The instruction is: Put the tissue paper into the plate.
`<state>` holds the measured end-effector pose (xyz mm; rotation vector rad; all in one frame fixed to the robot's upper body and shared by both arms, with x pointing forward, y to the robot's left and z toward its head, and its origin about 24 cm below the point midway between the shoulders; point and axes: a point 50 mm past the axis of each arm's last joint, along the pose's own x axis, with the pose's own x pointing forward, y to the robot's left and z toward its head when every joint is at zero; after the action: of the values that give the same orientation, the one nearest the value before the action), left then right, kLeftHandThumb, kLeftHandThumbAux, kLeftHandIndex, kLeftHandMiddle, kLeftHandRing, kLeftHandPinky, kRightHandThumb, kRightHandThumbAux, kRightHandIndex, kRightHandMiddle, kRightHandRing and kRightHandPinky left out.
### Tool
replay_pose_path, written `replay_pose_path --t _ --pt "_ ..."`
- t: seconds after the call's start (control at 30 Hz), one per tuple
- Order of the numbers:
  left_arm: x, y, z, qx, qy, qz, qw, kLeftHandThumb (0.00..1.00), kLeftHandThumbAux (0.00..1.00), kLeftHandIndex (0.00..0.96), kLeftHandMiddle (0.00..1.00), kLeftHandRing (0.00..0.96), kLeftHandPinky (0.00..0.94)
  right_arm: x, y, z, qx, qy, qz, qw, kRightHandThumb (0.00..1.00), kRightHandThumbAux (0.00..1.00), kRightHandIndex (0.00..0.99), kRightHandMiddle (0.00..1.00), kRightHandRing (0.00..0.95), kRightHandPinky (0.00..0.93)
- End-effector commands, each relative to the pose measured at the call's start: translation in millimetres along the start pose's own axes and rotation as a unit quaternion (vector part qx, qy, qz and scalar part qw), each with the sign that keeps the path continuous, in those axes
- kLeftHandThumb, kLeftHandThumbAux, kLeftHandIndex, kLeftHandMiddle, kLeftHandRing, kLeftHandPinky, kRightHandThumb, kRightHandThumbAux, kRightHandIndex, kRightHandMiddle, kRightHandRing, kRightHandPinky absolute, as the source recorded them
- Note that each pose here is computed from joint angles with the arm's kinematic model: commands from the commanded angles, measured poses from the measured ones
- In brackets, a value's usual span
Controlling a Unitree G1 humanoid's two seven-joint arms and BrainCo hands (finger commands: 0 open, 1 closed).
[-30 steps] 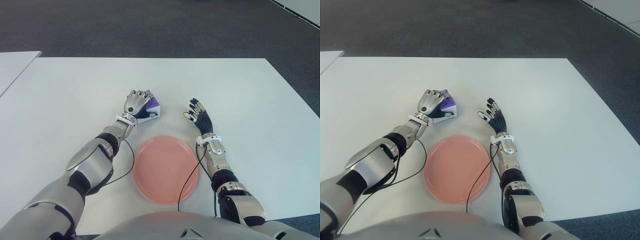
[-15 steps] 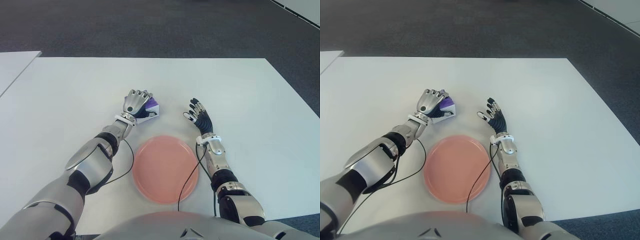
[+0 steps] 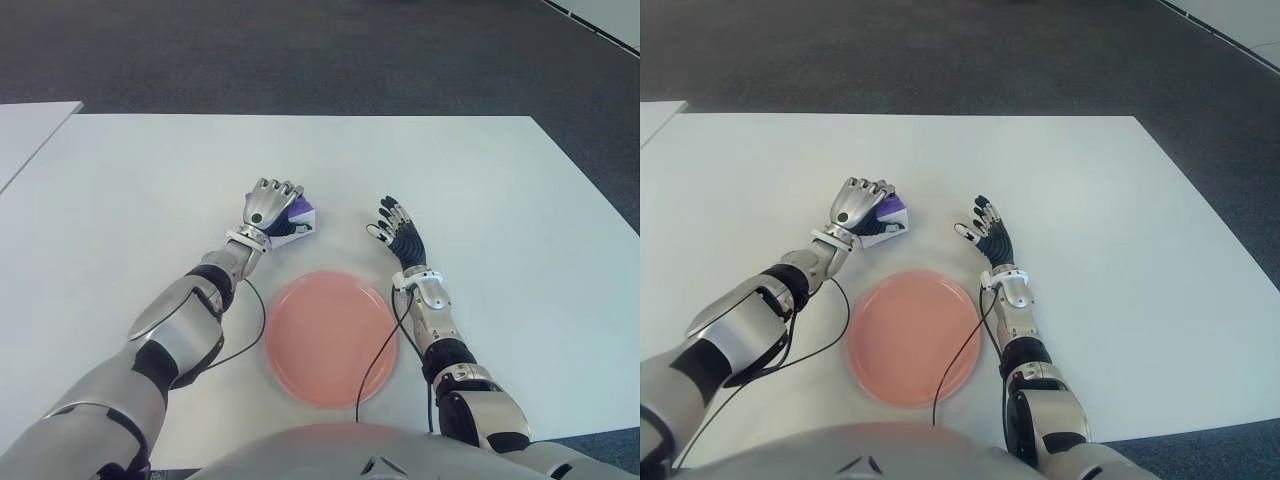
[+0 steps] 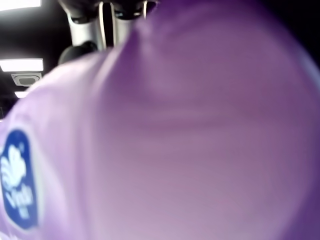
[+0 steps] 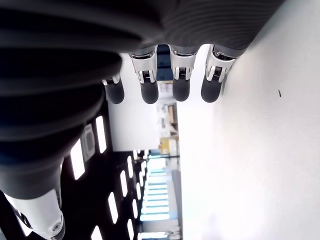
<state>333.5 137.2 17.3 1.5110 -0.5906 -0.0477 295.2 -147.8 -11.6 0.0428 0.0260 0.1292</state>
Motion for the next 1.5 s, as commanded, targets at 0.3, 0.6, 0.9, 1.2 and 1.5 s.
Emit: replay_pose_path --t 0.3,0.6,0.9,1.2,1.5 --pt "4.9 12.6 -16 -0.001 0.018 0.040 0.999 0.744 0.699 0.442 0.877 0.876 0.881 -15.5 0.7 -25 0.008 0.062 -0.006 0.998 0.069 0.711 0.042 0.036 0.014 0.043" --pt "27.1 36.7 -28 -0.027 0.042 0.101 0.994 0.739 0.700 0.442 0.878 0.870 0.867 -16.5 1.2 -25 0.004 0.059 -0.003 0.998 0.056 0.710 0.043 0.035 0.014 0.041" --pt "49.3 66.2 -31 -0.051 0.039 0.191 0.979 0.732 0.700 0.442 0.872 0.865 0.867 -16.1 1.6 -26 0.009 0.062 -0.003 0.998 0.050 0.727 0.045 0.035 0.016 0.059" --pt "59.8 89.4 -29 -0.083 0.010 0.276 0.958 0.730 0.700 0.442 0.873 0.872 0.877 -15.6 2.5 -27 0.016 0.068 -0.006 0.998 0.059 0.728 0.046 0.029 0.012 0.048" --pt "64.1 103.9 -24 -0.087 -0.040 0.335 0.937 0.730 0.699 0.442 0.879 0.879 0.884 -15.1 3.3 -27 0.013 0.070 -0.008 0.997 0.069 0.703 0.050 0.033 0.010 0.036"
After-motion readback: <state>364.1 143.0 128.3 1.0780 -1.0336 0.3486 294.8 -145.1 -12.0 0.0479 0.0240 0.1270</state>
